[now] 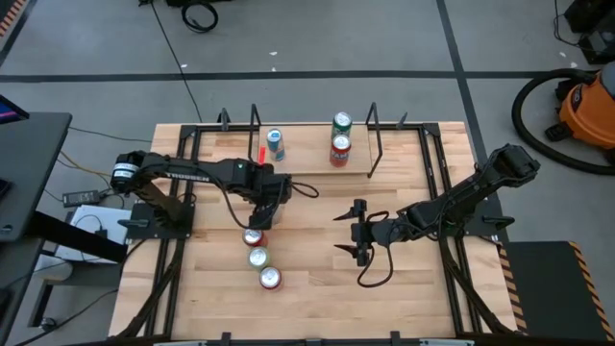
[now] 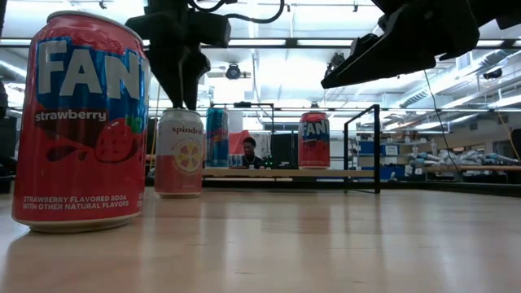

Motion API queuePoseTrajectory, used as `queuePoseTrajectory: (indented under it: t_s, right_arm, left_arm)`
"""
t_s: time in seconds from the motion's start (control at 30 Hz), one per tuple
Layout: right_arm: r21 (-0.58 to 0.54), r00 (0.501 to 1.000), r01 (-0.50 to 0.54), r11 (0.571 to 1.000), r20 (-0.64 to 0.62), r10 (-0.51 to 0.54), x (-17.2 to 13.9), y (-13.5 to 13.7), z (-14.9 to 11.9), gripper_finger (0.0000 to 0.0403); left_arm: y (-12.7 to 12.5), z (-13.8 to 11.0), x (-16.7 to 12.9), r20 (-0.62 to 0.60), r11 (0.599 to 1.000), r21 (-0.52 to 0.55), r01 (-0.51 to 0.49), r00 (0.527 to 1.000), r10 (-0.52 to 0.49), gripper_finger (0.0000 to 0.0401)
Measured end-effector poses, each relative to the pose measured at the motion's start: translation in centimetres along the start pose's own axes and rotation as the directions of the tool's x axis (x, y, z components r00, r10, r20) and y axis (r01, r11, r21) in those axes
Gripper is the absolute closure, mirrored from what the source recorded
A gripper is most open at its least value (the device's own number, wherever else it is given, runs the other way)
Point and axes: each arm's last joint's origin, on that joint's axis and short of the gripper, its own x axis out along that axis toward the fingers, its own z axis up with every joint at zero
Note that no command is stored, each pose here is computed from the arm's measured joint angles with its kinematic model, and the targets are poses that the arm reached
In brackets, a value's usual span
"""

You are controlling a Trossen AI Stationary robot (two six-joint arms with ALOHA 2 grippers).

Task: Place canned beverage on shelf
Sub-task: Put the white-orange soda can on the shelf

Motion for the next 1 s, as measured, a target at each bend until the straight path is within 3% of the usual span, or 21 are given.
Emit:
queuePoseTrajectory:
  t_s: [0.23, 0.43, 0.63, 1.0]
  right_arm:
    - [-0.001, 1.000, 0.000, 1.000, 0.001, 0.000, 0.0, 0.0, 0.0, 0.0041]
    - [0.002, 1.000, 0.000, 1.000, 0.001, 0.000, 0.0, 0.0, 0.0, 0.0041]
    - [-0.001, 1.000, -0.003, 1.000, 0.001, 0.003, 0.0, 0.0, 0.0, 0.0041]
    - [-0.001, 1.000, -0.002, 1.000, 0.001, 0.002, 0.0, 0.0, 0.0, 0.0041]
  left_arm:
    - [0.0, 0.1, 0.0, 0.008, 0.997, -0.062, 0.036, 0.999, -0.035, 0.0085]
    - [-0.1, -0.3, 0.7, -0.006, 0.980, -0.186, 0.069, 0.997, -0.071, 0.0085]
    - [-0.5, -0.9, 1.6, -0.032, 0.985, -0.172, -0.004, 0.999, -0.001, 0.0085]
    - [-0.6, -0.7, 1.5, -0.012, 0.984, -0.179, 0.008, 1.000, -0.010, 0.0085]
